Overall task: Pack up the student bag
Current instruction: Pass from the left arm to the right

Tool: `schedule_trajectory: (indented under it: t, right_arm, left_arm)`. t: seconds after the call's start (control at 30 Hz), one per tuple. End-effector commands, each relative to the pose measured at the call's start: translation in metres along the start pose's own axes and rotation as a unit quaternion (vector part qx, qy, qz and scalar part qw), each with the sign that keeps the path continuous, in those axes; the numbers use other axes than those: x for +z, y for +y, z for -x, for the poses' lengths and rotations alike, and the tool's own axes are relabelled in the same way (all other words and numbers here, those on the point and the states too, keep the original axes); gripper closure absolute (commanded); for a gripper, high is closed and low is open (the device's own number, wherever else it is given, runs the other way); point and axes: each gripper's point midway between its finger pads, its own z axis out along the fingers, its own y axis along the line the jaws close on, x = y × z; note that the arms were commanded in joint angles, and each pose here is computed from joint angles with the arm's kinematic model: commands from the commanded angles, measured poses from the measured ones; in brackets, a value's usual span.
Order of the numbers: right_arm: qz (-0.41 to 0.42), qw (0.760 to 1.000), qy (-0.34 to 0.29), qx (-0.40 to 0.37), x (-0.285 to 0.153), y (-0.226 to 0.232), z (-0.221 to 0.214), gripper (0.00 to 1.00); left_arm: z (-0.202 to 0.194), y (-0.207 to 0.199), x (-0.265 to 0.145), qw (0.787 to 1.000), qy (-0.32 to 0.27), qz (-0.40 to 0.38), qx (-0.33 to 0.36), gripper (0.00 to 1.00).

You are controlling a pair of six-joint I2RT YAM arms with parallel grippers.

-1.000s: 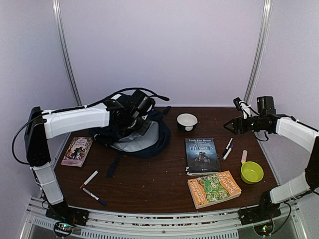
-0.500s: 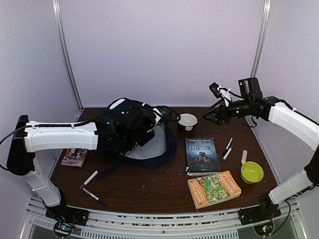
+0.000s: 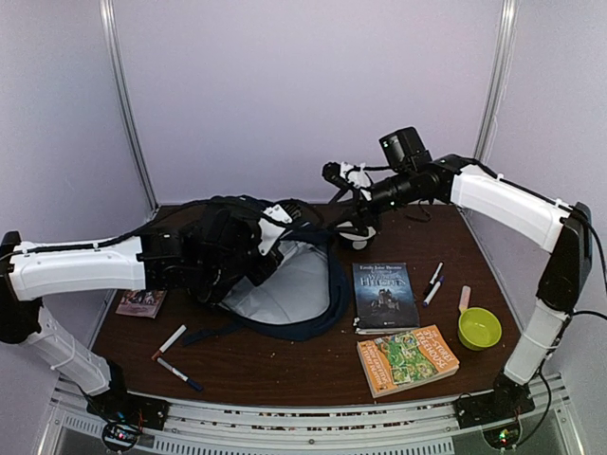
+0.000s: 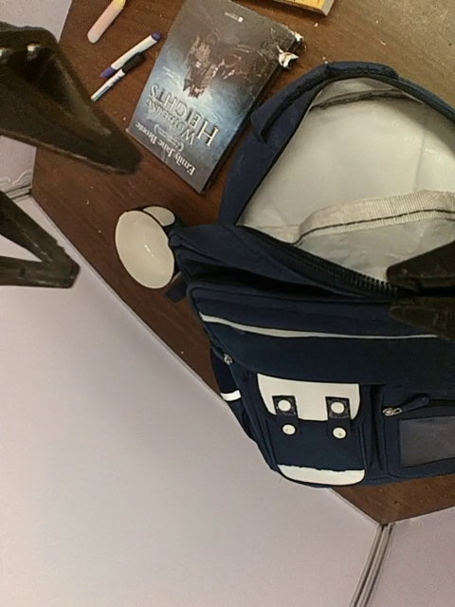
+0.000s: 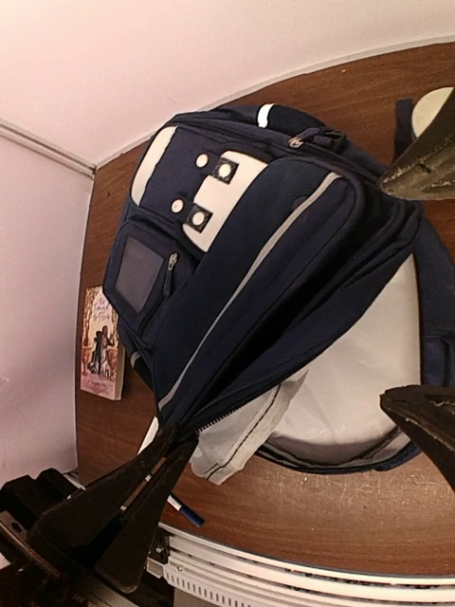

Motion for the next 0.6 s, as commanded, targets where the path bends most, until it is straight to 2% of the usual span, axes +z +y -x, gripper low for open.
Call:
schedule_trajectory:
  t: [0.0, 0.2, 0.37, 0.5, 0.57]
  right_arm:
    - [0.033, 0.999, 0.007, -0.035, 0.028, 0.012, 0.007, 0.32]
    - [0.061, 0.997, 0.011, -0.042, 0.053, 0.024, 0.006, 0.33]
    - [0.054, 0.998, 0.023, -0.038, 0.065, 0.016, -0.003, 0.44]
    - [0.030, 0.998, 0.023, -0.040, 0.071, 0.004, -0.003, 0.42]
    - [0.026, 0.999, 0.020, -0.039, 0.075, 0.000, -0.003, 0.45]
  left_arm:
    - [0.035, 0.030, -0.022, 0.994, -0.077, 0.020, -0.074, 1.00]
    - [0.033, 0.040, -0.031, 0.993, -0.083, 0.024, -0.076, 1.00]
    - [0.030, 0.049, -0.037, 0.993, -0.084, 0.035, -0.074, 1.00]
    - [0.029, 0.053, -0.041, 0.993, -0.087, 0.035, -0.076, 1.00]
    - [0.027, 0.054, -0.043, 0.993, -0.087, 0.031, -0.079, 1.00]
